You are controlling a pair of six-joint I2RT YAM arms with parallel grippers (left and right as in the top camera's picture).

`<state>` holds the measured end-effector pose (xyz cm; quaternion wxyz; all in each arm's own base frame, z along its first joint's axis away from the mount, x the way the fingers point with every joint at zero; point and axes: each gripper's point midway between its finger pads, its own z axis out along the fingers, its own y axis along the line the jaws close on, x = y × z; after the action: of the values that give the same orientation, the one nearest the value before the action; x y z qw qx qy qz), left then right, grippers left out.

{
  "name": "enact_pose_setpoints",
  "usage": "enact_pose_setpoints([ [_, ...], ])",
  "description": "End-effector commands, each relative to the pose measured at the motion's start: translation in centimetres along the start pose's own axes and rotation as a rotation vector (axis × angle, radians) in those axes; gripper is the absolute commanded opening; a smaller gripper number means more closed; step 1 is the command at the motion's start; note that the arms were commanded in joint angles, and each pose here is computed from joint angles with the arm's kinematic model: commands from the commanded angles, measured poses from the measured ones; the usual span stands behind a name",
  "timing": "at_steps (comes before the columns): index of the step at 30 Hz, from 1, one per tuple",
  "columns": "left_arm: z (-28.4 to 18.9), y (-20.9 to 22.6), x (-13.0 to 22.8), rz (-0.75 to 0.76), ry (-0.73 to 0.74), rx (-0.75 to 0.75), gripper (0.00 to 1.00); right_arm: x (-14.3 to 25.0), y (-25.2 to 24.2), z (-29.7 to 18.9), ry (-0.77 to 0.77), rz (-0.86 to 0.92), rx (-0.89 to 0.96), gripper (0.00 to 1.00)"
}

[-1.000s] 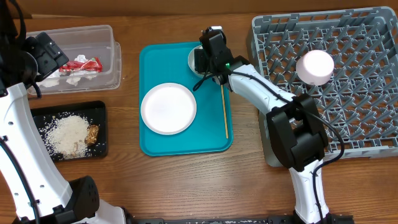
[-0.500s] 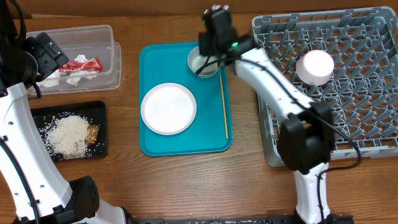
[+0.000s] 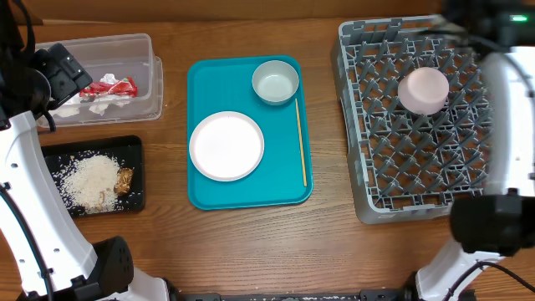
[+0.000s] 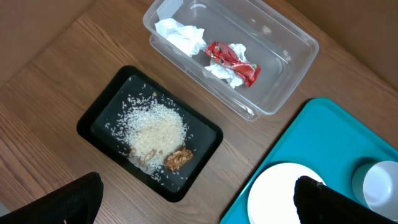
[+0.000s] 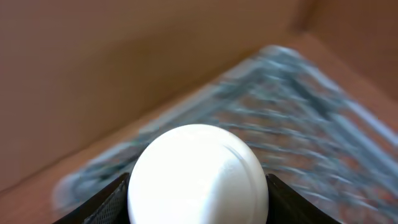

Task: Sort waste into correct bins and load items into the dishwasher
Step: 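Carry the white cup right and lower it into the rack beside the pink bowl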

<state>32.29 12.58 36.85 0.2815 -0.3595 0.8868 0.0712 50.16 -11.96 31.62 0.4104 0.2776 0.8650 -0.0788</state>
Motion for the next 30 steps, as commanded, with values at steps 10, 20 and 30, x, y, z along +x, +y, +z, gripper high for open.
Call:
enact_pose_setpoints([
  [10,0.3,0.1,0.0,-0.008,0.005,-0.013,1.0,3.7,-11.5,6.9,0.209,0.158,0.098,0.57],
  [20,0.3,0.1,0.0,-0.008,0.005,-0.013,1.0,7.9,-11.5,10.0,0.346,0.139,0.122,0.57],
  [30,0.3,0.1,0.0,-0.008,0.005,-0.013,1.0,9.1,-10.6,9.5,0.389,0.118,0.12,0.65],
])
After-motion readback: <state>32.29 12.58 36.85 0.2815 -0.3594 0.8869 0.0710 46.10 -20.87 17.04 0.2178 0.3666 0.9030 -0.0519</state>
